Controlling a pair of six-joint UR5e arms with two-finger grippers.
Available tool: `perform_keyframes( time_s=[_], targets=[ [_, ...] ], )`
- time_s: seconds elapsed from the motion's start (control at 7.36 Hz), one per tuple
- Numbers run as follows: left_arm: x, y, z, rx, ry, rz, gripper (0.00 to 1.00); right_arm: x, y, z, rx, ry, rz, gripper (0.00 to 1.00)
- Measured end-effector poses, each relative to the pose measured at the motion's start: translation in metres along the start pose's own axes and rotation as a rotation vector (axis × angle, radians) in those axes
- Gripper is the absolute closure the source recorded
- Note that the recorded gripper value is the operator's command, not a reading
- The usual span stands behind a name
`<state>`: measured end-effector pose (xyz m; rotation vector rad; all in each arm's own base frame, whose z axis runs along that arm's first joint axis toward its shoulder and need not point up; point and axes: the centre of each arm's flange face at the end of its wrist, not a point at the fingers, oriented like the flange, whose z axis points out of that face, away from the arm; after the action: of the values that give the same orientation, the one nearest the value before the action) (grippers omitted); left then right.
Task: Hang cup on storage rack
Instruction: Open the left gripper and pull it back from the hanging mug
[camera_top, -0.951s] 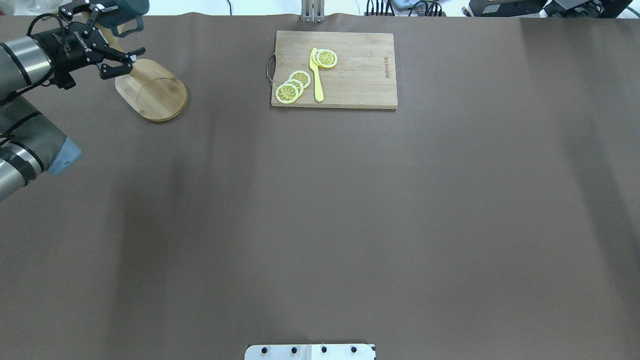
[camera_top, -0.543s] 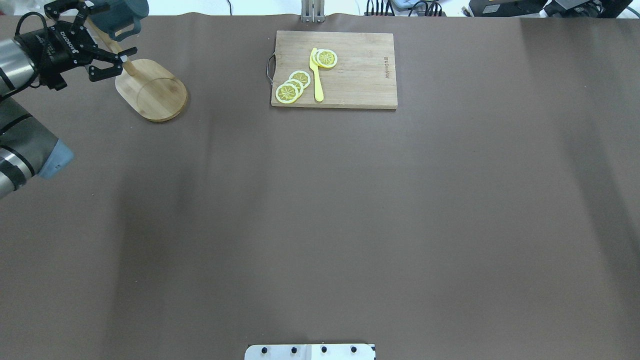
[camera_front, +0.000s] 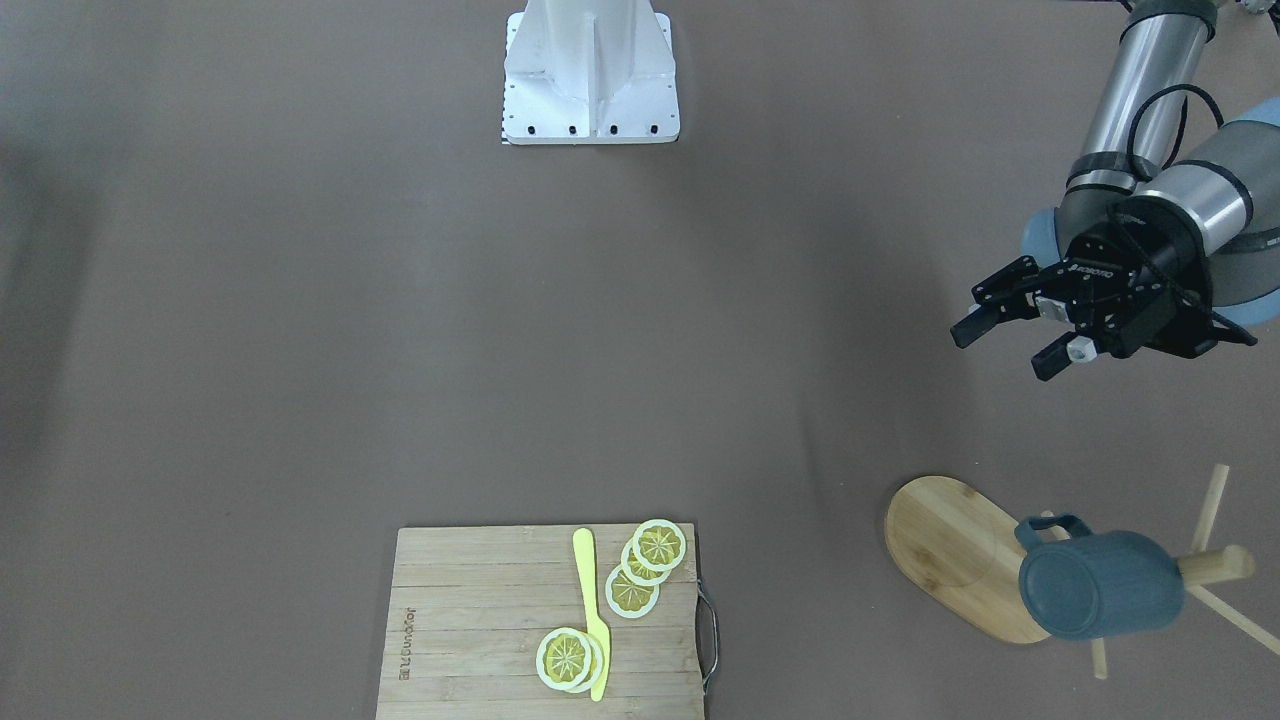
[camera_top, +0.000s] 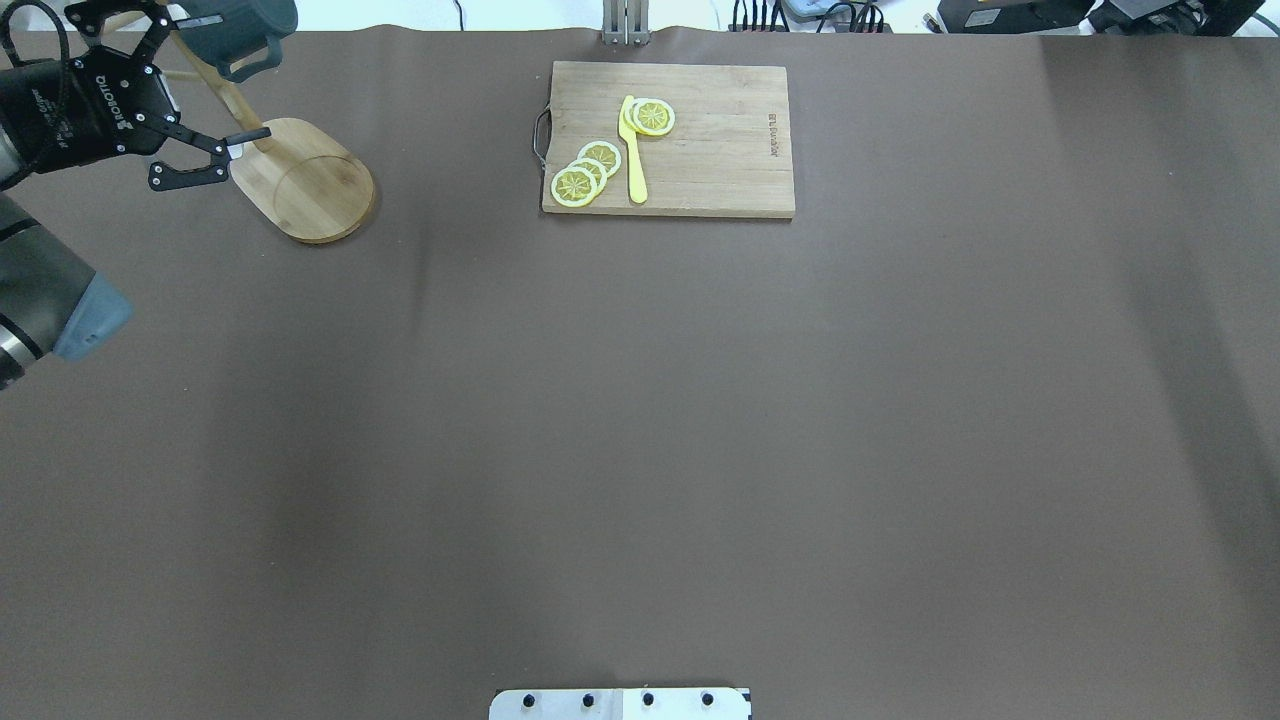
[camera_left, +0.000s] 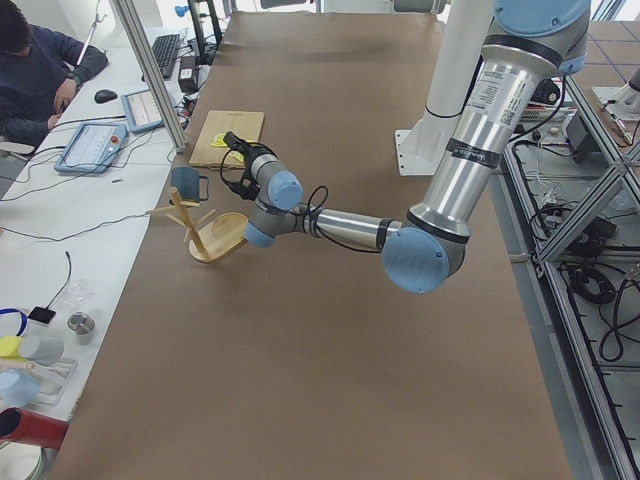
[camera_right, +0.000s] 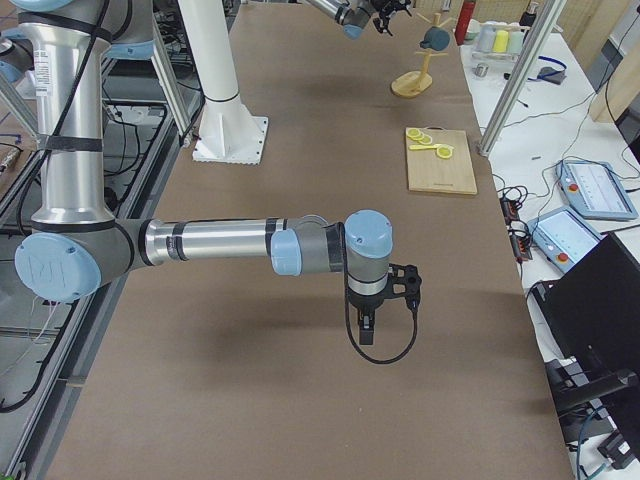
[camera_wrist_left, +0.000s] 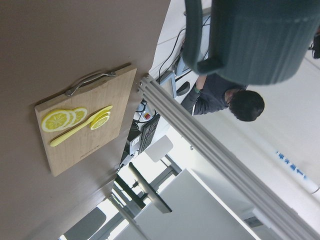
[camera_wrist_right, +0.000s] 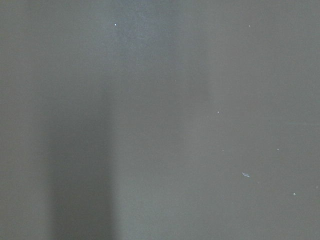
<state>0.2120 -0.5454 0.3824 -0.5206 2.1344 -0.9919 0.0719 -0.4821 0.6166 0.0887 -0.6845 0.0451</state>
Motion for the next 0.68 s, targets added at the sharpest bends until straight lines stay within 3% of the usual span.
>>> perform_keyframes(
  time_s=[0.68],
  targets=[
    [-0.0056, 0.0163, -0.0054, -0.06, -0.052, 0.45, 0.01, 0.0009, 0.0013, 0.001, -0.003, 0.0, 0.002, 0.0]
  ],
)
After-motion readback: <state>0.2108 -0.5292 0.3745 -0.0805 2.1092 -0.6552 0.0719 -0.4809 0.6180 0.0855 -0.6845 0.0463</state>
